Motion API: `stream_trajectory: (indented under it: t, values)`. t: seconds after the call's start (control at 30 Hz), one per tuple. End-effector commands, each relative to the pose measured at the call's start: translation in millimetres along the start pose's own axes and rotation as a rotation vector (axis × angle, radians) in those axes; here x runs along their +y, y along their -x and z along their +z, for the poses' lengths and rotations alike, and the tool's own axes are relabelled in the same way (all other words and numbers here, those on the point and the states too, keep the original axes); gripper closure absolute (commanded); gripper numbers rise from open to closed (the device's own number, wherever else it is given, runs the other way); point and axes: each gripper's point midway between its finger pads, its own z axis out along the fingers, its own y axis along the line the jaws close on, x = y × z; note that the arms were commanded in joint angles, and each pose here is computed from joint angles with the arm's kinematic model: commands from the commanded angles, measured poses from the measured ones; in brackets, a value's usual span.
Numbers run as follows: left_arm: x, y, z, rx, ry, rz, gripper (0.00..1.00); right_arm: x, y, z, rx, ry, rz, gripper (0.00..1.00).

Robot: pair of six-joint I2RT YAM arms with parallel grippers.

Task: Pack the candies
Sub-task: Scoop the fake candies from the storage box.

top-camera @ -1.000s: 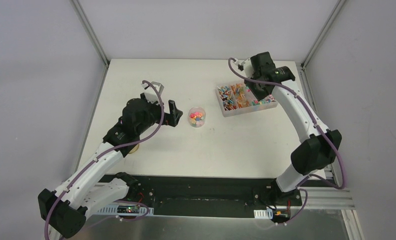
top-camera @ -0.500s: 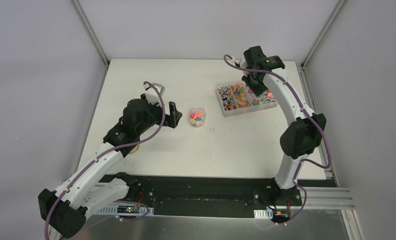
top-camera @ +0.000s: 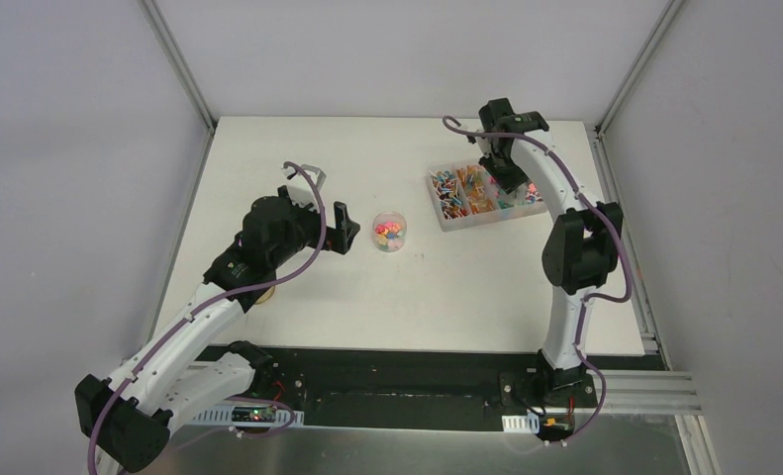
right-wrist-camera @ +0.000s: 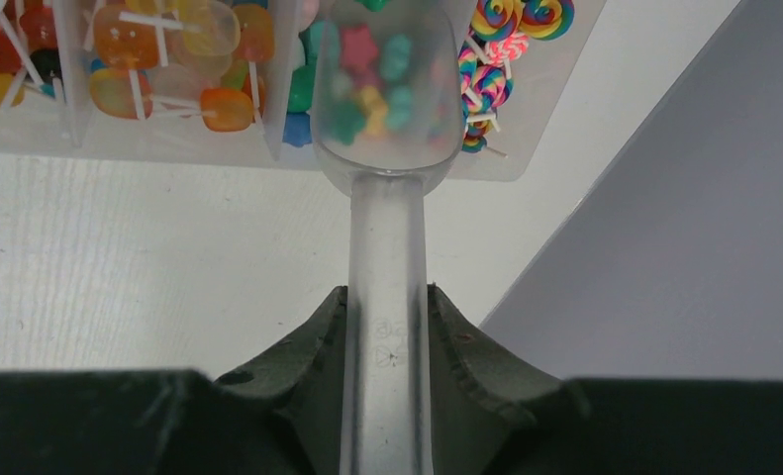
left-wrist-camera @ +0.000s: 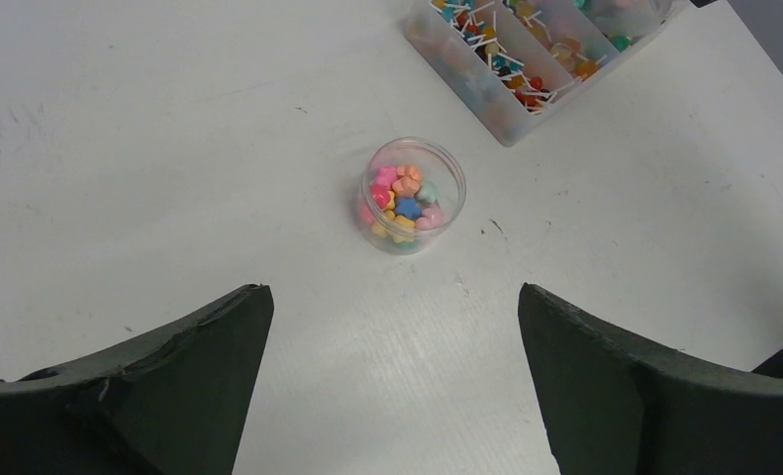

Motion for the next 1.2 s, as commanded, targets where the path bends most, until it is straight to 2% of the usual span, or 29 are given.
stream_trajectory:
  t: [0.0,0.57,1.17]
  values:
    - [4,13,-5,-0.056,0.02,0.019,0.01,0,16,4,-0.06,0.009,0.018,1.0]
    - [7,11,-4,-0.053,0.038,0.02,0.01,21,8,20,-0.198,0.031,0.076,1.0]
    - [7,12,-5,-0.056,0.038,0.02,0.01,23,-9,36,-0.259,-0.036,0.152,1.0]
